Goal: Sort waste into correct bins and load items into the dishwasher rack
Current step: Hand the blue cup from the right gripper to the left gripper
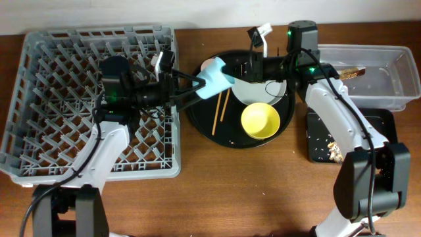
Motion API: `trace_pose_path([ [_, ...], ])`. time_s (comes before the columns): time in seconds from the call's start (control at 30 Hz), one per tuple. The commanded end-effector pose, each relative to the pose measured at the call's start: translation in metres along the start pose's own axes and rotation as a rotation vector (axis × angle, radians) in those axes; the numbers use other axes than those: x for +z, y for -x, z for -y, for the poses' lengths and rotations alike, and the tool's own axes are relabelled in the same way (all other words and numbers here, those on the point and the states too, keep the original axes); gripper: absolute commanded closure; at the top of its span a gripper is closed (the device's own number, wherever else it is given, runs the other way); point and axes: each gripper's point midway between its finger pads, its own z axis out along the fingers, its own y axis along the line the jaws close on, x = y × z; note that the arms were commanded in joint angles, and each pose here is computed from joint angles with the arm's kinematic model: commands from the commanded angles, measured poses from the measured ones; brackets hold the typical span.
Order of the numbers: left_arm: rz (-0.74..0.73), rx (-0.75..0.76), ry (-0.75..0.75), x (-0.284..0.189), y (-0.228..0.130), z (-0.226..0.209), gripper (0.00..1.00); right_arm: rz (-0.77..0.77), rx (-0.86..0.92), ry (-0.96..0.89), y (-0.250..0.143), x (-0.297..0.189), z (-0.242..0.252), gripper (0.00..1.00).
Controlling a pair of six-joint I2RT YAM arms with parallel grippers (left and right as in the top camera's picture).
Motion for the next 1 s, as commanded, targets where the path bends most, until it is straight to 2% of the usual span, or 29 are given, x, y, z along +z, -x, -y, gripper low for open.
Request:
trace_pose_path([
  [0.0, -0.066, 0.031, -0.028, 0.013, -0.012, 0.012, 0.01, -0.063, 0.003, 0.099, -0.011, 0.007, -0.027, 0.96],
  [0.4, -0.064, 0.03, -0.027, 0.013, -0.011, 0.012, 0.01, -0.032, 0.007, 0.13, -0.001, -0.024, -0.023, 0.96],
  [0.7, -0.019, -0.006, -0.015, 0.001, -0.001, 0.008, 0.01, -0.092, 0.023, -0.022, -0.032, 0.015, -0.003, 0.96],
  [0.9, -0.027, -0.006, -0.018, 0.001, -0.002, 0.009, 0.02, -0.065, 0.022, -0.054, -0.024, 0.019, 0.0, 0.96],
  [0.97, -0.033, -0.006, -0.021, 0.001, -0.003, 0.01, 0.07, -0.054, 0.02, -0.05, -0.02, 0.019, -0.001, 0.96],
])
